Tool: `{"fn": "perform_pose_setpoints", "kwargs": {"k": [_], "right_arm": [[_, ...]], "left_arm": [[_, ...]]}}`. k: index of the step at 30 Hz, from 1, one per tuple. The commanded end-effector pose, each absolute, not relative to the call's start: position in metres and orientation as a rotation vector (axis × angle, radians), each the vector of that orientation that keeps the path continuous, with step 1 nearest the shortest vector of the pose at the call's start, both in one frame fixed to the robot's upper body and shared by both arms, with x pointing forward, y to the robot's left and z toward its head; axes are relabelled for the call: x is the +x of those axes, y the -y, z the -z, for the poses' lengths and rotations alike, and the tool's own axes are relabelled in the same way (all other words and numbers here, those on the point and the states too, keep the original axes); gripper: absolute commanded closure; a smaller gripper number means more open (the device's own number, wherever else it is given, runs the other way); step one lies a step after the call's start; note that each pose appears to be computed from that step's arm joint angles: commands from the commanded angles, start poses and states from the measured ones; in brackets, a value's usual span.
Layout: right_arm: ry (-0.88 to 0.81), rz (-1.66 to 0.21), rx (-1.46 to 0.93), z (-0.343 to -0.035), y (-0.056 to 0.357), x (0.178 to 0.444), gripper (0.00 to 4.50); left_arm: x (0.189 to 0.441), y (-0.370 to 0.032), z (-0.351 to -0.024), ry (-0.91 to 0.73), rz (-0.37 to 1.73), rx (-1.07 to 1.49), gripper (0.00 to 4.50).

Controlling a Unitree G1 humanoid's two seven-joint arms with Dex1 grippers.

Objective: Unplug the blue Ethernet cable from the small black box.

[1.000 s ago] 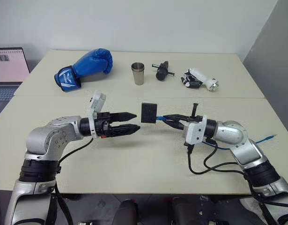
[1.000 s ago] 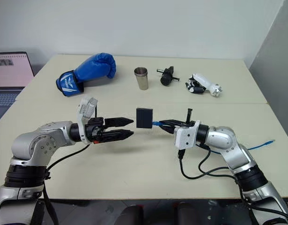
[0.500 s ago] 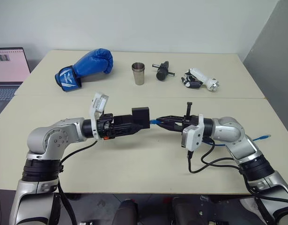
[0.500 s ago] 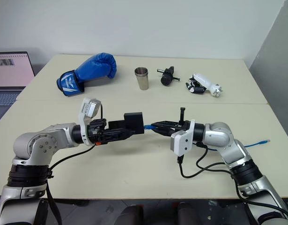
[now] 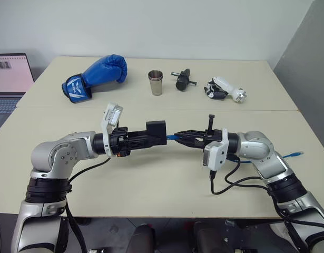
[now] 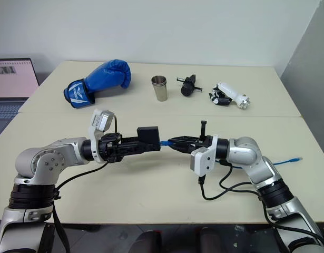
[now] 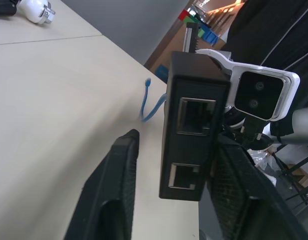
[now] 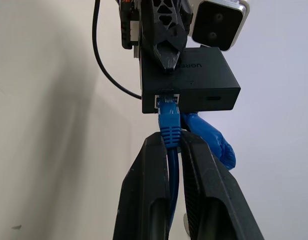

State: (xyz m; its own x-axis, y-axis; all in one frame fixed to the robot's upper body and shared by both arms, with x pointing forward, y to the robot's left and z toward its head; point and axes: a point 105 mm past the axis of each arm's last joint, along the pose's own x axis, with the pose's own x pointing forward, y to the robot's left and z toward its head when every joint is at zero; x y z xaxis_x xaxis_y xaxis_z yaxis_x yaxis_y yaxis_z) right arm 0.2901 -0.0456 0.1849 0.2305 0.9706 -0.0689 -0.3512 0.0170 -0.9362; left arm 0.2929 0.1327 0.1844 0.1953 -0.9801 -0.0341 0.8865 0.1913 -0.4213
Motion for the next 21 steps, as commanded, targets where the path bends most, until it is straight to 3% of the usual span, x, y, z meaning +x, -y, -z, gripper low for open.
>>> {"fn": "perform_pose_setpoints", "kwargs": {"k": [1, 3, 7, 9, 17, 21], "right_arm": [[0.824, -1.218, -1.093, -0.193, 0.040, 0.283, 4.41], [0.835, -1.217, -1.099, -0.194, 0.040, 0.283, 4.41], [0.821, -1.216, -1.118, -0.192, 0.041, 0.285, 4.41], [0.810, -1.218, -1.111, -0.192, 0.043, 0.285, 3.70], [0.798, -1.245, -1.106, -0.196, 0.048, 0.274, 1.92], [0.738, -1.270, -1.006, -0.207, 0.056, 0.264, 1.91]], "left_arm": [[0.294, -0.134, -0.189, -0.303, 1.340, -0.304, 3.34], [0.295, -0.134, -0.189, -0.302, 1.340, -0.302, 3.66], [0.295, -0.135, -0.189, -0.300, 1.340, -0.299, 3.70], [0.296, -0.135, -0.190, -0.299, 1.339, -0.296, 3.70], [0.299, -0.138, -0.191, -0.274, 1.332, -0.239, 3.70], [0.299, -0.139, -0.192, -0.253, 1.343, -0.179, 3.70]]}}
